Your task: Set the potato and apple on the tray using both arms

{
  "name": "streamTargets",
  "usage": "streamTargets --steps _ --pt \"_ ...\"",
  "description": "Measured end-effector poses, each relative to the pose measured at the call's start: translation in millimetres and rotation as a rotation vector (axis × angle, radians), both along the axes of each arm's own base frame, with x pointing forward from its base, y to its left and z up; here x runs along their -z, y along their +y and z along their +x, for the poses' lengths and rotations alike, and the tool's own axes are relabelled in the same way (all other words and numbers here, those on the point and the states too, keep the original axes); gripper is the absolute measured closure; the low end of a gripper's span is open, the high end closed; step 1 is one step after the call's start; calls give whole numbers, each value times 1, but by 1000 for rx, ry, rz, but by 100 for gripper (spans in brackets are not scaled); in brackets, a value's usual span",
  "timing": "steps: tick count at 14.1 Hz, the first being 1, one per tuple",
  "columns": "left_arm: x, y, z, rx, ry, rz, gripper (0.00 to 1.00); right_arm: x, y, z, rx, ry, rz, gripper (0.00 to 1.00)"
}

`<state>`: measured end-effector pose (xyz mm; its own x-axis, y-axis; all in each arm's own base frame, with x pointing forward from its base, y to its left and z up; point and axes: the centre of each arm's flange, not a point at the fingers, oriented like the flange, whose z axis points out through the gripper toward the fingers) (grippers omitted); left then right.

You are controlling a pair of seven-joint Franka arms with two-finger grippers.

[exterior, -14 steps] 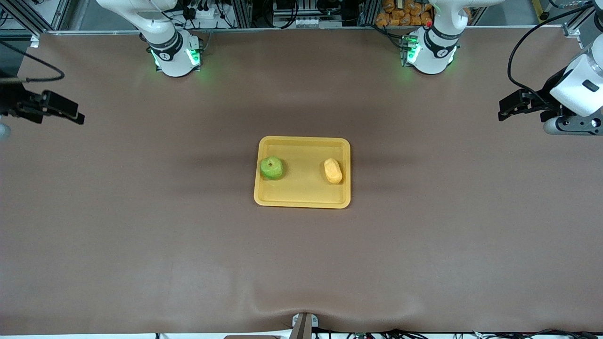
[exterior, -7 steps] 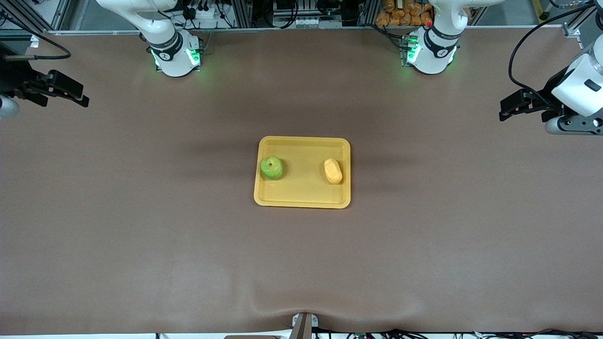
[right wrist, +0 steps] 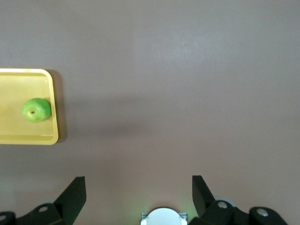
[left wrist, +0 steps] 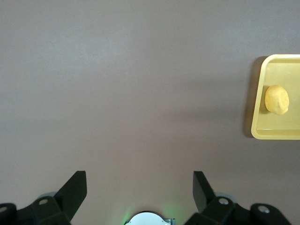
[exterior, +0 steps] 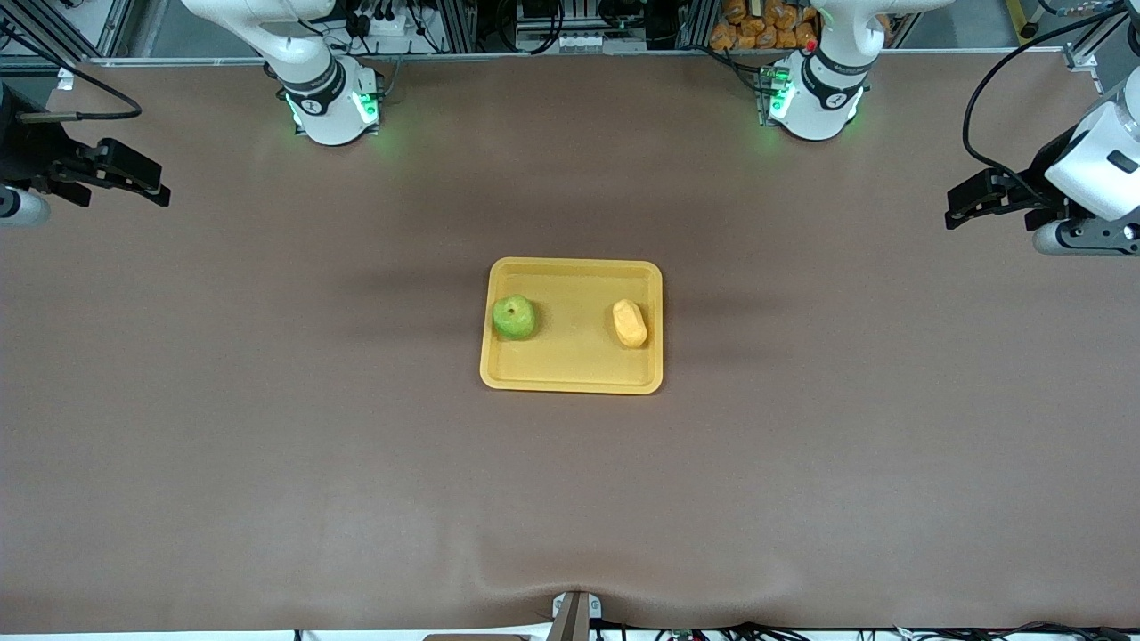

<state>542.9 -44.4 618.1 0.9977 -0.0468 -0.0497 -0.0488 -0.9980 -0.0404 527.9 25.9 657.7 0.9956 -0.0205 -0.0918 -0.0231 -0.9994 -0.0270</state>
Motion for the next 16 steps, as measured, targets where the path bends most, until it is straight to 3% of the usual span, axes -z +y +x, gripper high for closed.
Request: streamTargets --steps 6,16 --pt "1 1 0 -2 1 0 0 0 -35 -8 -46 -67 3 0" --pt "5 2 3 -4 9 0 0 1 -44 -8 -69 -67 7 0"
